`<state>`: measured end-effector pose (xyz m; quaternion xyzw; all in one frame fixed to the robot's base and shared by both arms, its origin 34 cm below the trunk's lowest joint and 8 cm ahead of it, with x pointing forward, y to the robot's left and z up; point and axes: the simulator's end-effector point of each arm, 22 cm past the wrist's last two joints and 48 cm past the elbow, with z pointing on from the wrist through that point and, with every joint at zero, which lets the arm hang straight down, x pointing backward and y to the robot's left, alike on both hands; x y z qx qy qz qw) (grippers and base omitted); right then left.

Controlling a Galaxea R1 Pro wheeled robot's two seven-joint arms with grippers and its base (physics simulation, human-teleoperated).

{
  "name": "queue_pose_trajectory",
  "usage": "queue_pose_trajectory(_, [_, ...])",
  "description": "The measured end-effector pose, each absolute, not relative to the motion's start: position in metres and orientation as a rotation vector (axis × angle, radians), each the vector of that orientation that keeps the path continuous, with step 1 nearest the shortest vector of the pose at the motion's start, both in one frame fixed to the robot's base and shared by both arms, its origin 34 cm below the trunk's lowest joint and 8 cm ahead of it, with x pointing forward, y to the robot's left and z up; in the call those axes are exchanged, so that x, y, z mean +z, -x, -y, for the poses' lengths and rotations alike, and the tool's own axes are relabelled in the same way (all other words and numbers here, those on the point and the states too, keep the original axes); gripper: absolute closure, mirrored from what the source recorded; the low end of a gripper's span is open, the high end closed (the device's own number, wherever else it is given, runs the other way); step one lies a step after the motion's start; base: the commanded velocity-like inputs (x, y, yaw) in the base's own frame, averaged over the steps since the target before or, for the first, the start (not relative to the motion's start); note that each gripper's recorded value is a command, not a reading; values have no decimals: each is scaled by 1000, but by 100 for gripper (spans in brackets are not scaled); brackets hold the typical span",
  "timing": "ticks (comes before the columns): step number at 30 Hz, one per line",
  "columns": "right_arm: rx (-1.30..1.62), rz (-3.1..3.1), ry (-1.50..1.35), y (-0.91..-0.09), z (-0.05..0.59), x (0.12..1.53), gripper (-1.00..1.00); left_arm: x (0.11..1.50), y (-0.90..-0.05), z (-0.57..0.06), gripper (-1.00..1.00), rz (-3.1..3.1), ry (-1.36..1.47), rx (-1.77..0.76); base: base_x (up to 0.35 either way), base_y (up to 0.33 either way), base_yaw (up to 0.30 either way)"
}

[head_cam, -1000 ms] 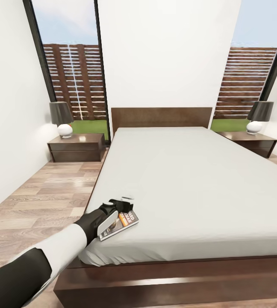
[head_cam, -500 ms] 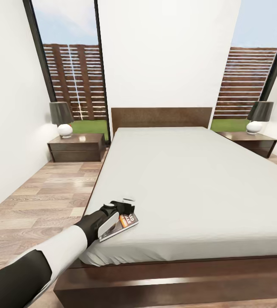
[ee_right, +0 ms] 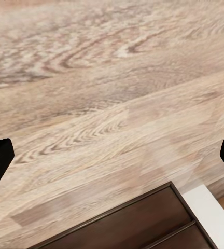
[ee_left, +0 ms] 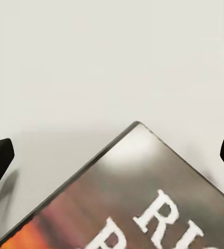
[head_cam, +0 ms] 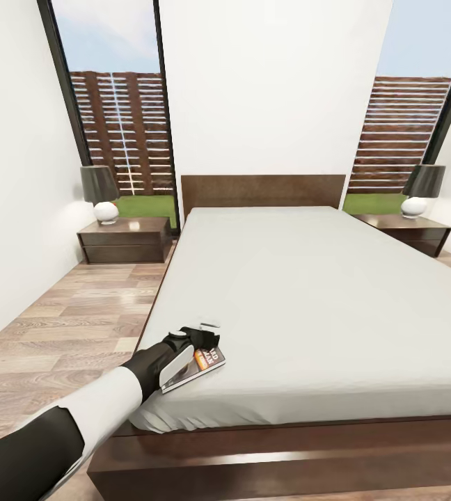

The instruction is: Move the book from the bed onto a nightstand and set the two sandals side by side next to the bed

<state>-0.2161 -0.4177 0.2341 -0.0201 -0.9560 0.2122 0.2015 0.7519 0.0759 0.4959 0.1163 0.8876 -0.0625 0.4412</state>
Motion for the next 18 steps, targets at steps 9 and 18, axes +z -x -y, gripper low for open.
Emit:
queue_pose_trajectory(9, [592,2669,56,217,418,234,-100,495,-752,-77,-100,-2205,-287,-151,-57,0,0])
queue_pose_trajectory(18, [593,2670,56,216,418,234,-100,495,-752,-77,-100,-2204,-291,-147,-25,0,0])
